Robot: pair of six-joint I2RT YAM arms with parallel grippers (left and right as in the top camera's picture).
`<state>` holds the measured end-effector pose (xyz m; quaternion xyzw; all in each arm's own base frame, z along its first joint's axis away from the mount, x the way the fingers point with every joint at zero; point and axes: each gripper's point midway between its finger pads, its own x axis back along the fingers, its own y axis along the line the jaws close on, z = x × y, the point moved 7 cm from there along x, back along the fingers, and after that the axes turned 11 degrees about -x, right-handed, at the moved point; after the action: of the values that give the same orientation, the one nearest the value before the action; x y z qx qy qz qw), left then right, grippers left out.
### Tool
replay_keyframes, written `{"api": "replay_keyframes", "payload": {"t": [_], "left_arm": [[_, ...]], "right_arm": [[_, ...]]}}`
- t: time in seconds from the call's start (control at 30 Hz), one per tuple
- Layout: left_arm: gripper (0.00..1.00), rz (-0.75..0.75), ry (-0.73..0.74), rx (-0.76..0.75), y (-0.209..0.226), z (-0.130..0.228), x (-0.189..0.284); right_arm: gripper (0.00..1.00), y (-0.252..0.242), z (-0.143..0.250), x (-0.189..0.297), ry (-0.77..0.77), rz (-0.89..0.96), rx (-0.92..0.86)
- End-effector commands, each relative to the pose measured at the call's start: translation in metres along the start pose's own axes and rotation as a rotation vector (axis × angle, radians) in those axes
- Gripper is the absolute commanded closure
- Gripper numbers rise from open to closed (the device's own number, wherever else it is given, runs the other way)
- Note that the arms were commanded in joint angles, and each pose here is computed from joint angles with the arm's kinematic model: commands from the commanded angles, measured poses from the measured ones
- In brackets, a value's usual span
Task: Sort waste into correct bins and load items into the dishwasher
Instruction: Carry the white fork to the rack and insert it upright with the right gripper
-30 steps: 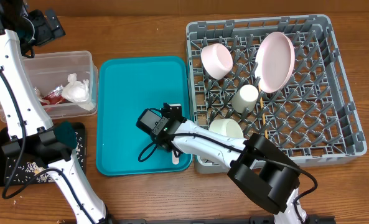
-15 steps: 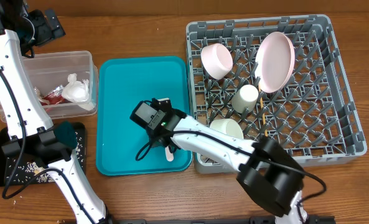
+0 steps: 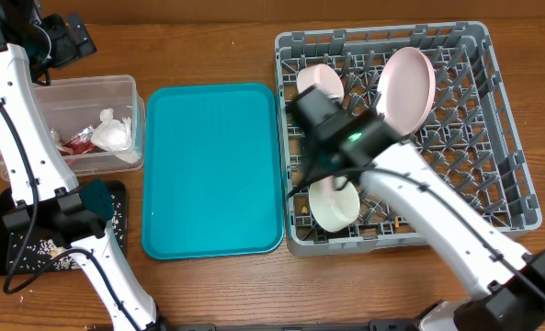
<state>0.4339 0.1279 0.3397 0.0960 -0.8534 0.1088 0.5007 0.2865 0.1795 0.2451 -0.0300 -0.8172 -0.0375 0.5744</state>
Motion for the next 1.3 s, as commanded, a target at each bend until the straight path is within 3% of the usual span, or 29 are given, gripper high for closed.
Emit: {"api": "replay_keyframes", "payload": {"t": [0.0, 0.17, 0.4, 0.77, 0.9, 1.27], "left_arm": [[0.0, 0.008, -0.018, 0.007, -0.002, 0.0, 0.009], [0.0, 0.008, -0.018, 0.007, -0.002, 0.0, 0.009], [0.0, 0.008, -0.018, 0.007, -0.002, 0.0, 0.009], [0.0, 0.008, -0.018, 0.007, -0.002, 0.0, 0.009], [0.0, 0.008, -0.018, 0.007, -0.002, 0.0, 0.009], [0.0, 0.008, -0.018, 0.007, -0.002, 0.0, 0.009]], "right_arm": [[0.96, -0.04, -0.012, 0.005, 0.015, 0.102, 0.045], [0.96, -0.097, -0.016, -0.003, 0.102, 0.26, -0.06], [0.96, -0.139, -0.016, -0.028, 0.163, 0.308, -0.088], [0.95, -0.143, -0.006, -0.057, 0.183, 0.298, 0.023], [0.78, -0.143, -0.006, -0.057, 0.183, 0.294, 0.022], [0.73, -0.137, -0.012, -0.057, 0.158, 0.243, -0.002]]}}
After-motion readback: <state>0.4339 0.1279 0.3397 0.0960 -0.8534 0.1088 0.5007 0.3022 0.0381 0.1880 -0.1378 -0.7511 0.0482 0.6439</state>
